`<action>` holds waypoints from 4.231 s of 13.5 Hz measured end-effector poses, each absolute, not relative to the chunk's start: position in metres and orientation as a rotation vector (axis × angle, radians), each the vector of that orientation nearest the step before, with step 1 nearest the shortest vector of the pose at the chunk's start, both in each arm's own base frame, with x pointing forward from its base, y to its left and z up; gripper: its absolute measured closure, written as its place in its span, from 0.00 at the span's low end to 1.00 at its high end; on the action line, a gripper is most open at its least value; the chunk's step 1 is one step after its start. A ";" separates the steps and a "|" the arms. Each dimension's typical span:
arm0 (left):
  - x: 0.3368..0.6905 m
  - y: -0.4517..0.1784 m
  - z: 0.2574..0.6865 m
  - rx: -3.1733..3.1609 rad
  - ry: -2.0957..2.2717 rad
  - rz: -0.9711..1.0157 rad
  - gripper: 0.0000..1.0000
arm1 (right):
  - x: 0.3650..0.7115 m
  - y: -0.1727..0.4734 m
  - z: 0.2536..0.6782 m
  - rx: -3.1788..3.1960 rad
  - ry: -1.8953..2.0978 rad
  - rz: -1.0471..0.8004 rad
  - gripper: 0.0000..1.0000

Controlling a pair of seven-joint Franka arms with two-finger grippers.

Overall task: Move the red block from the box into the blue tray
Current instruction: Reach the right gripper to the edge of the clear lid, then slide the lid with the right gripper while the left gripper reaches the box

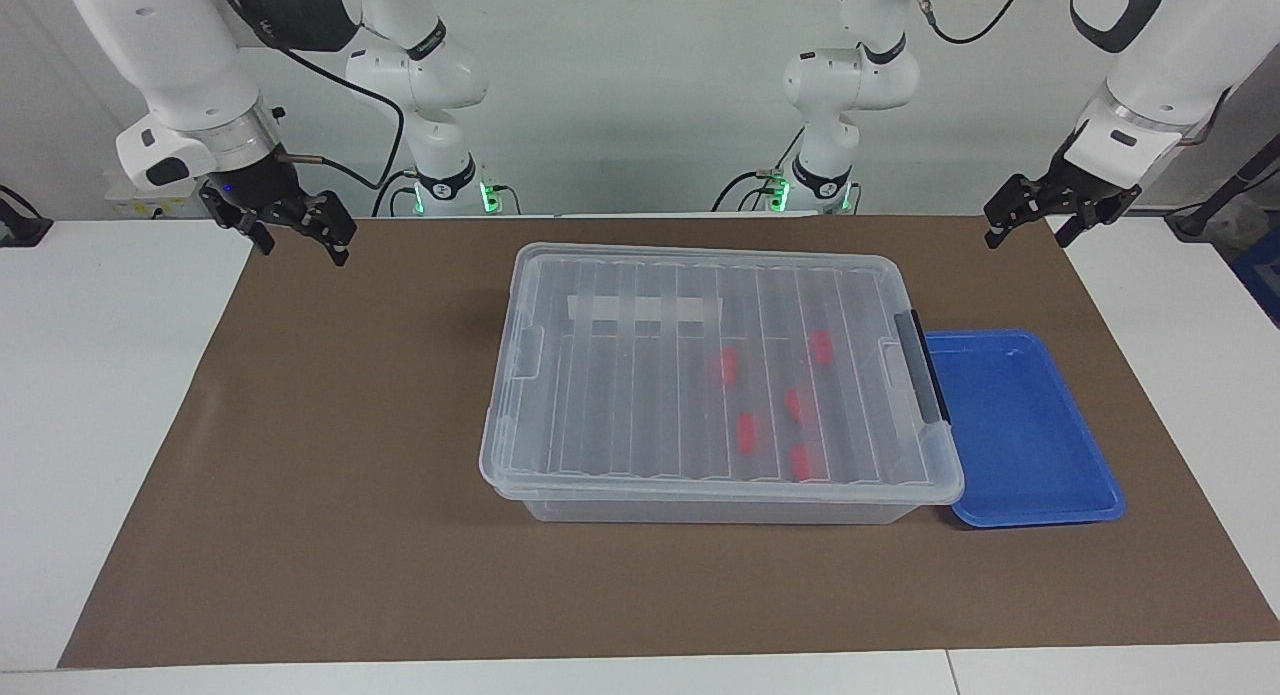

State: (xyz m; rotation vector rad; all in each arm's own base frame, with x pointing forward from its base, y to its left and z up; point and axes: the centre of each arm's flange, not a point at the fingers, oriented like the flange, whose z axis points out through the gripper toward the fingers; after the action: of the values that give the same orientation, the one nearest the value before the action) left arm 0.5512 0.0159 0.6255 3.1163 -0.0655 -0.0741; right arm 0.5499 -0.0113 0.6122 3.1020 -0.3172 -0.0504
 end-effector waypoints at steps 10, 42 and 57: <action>0.551 0.016 0.625 3.116 -0.065 -0.074 0.00 | 0.562 -0.004 0.578 3.112 -0.305 0.066 0.00; 0.551 0.016 0.625 3.116 -0.065 -0.074 0.00 | 0.550 0.067 0.457 3.119 0.128 -0.009 0.00; 0.545 -0.017 0.638 3.118 -0.032 -0.035 0.00 | 0.552 -0.054 0.459 3.095 0.400 0.009 0.00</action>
State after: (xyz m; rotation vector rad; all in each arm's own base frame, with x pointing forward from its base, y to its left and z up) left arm 0.5448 -0.0167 0.6383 3.1181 -0.0320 -0.0350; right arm 0.5523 -0.0538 0.4593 3.0952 0.4002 0.0086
